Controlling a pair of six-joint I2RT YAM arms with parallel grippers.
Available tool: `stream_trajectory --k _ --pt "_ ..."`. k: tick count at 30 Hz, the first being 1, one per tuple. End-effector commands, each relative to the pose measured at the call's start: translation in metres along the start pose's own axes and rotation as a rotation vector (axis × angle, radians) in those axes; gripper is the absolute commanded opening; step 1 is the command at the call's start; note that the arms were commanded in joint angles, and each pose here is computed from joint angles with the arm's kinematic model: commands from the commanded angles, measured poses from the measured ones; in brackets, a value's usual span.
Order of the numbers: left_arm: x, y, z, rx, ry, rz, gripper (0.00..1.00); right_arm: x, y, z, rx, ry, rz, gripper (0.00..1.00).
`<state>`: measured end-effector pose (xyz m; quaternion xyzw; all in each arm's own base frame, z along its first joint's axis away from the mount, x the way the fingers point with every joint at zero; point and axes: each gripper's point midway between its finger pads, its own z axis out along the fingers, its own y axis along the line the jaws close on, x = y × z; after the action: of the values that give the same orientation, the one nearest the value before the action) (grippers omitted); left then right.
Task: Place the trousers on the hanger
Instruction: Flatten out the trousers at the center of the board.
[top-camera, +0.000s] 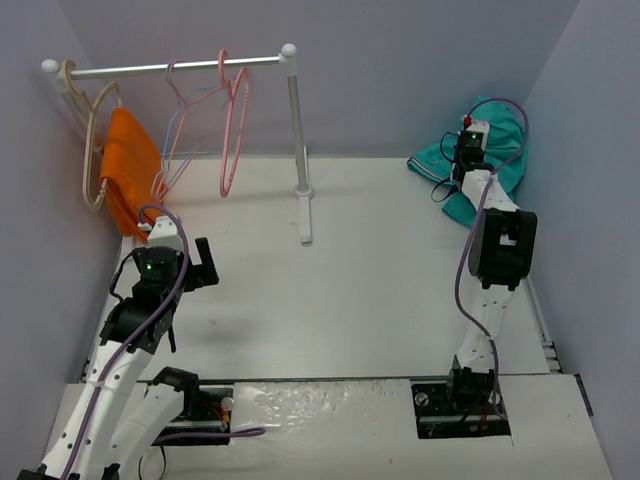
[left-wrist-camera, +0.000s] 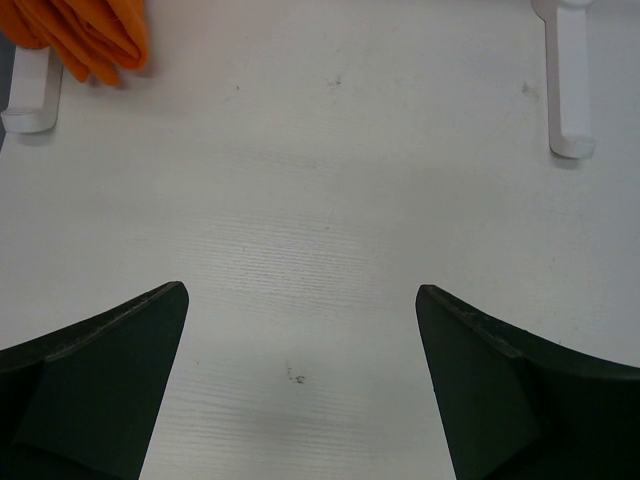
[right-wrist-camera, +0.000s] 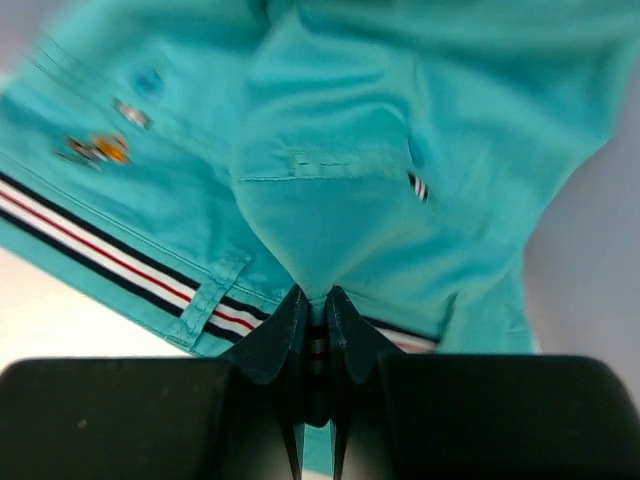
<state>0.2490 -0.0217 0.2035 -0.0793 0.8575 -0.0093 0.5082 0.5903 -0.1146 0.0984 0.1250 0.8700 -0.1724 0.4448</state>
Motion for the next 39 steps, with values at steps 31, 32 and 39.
stream_trajectory --k 31,32,39 --pt "0.012 -0.051 -0.032 0.252 0.132 -0.237 0.97 0.147 0.164 -0.487 -0.763 -0.122 0.052 0.67" --pt "0.015 -0.055 -0.026 0.261 0.145 -0.249 0.97 0.146 0.16 -0.484 -0.757 -0.118 0.071 0.68" --pt "0.03 -0.087 0.038 0.28 0.252 -0.262 0.95 0.193 0.144 -0.442 -0.708 0.066 0.15 0.68"
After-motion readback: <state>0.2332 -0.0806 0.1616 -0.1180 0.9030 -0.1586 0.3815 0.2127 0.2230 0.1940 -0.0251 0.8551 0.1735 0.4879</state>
